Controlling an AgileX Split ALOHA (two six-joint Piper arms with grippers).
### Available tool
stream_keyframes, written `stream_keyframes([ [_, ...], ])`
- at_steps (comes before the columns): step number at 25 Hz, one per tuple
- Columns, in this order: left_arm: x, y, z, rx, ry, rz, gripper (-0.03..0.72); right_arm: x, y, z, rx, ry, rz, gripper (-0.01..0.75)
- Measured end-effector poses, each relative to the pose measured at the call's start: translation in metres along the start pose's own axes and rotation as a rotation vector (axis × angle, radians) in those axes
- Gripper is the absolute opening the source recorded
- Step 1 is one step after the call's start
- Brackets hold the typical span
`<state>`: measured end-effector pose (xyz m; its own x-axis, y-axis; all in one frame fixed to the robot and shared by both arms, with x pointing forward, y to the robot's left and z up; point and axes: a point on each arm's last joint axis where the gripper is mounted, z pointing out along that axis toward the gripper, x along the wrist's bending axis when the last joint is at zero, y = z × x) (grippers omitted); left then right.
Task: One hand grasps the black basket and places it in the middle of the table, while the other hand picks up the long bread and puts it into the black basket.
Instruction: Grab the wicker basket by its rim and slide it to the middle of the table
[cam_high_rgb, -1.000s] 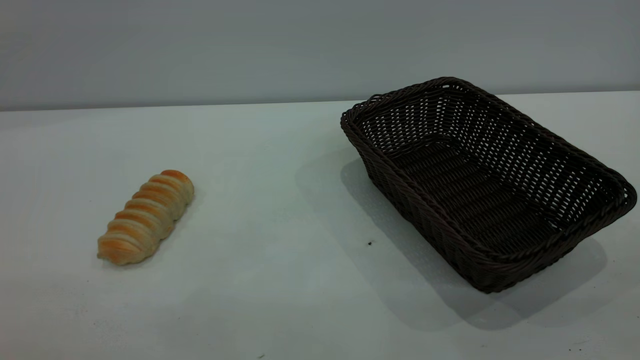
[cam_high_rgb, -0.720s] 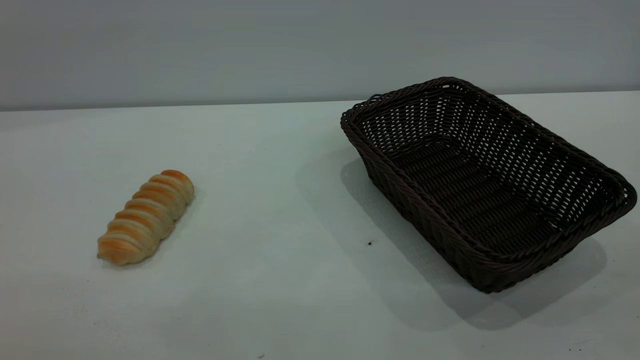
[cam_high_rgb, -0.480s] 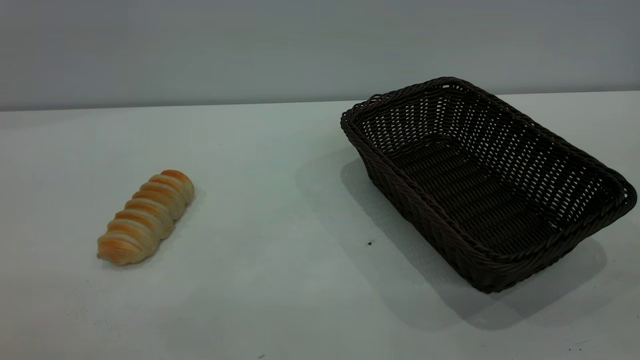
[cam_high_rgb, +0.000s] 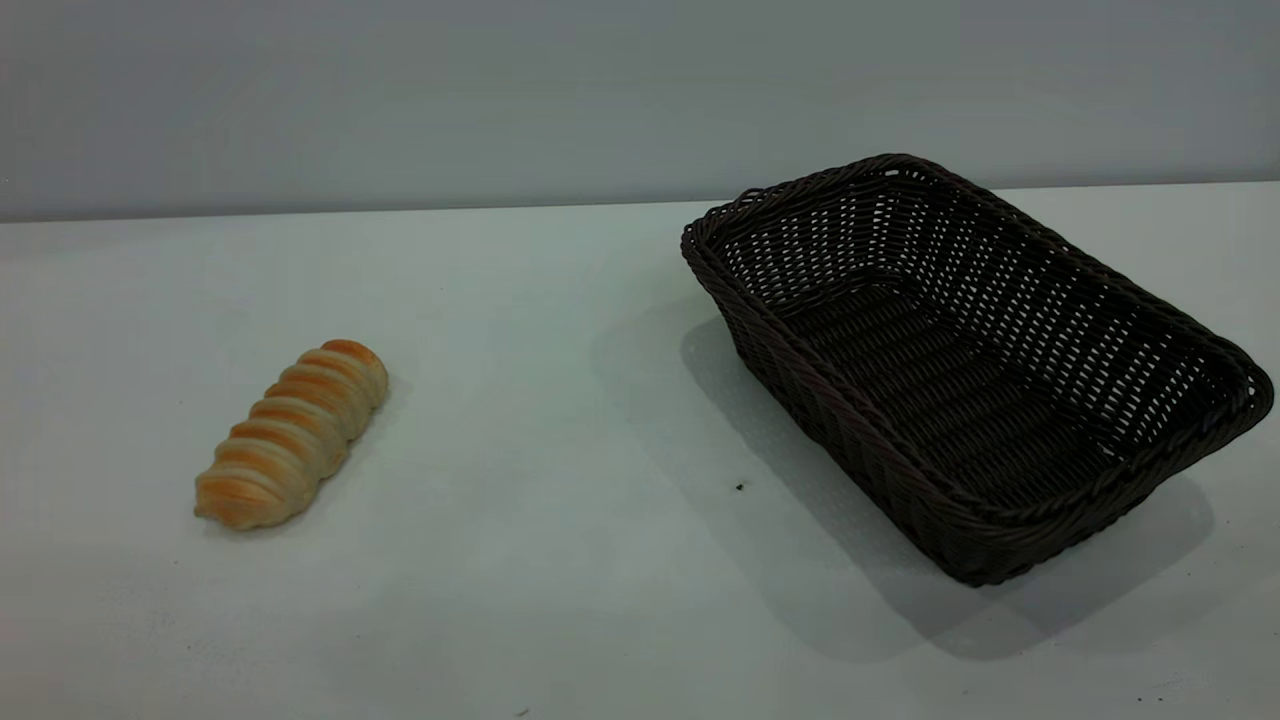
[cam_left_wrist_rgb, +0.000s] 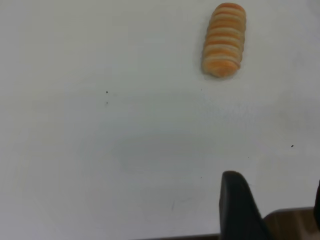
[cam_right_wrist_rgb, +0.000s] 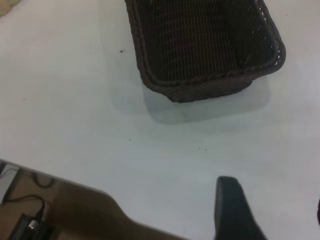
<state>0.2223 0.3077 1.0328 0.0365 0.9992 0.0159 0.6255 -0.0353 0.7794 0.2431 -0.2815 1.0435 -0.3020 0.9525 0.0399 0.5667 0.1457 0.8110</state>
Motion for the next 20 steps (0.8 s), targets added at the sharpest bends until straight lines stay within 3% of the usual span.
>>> stream_keyframes([
  [9, 0.001, 0.0, 0.0, -0.004, 0.008, -0.002, 0.435, 0.004, 0.002, 0.0, -0.017, 0.046, 0.036, 0.387],
  [14, 0.003, 0.029, 0.0, -0.033, 0.036, -0.034, 0.435, -0.001, 0.02, 0.01, 0.003, 0.027, 0.193, 0.395],
  [20, -0.001, 0.097, 0.037, 0.056, 0.033, 0.028, 0.501, -0.012, 0.056, 0.046, 0.086, 0.008, 0.229, 0.529],
])
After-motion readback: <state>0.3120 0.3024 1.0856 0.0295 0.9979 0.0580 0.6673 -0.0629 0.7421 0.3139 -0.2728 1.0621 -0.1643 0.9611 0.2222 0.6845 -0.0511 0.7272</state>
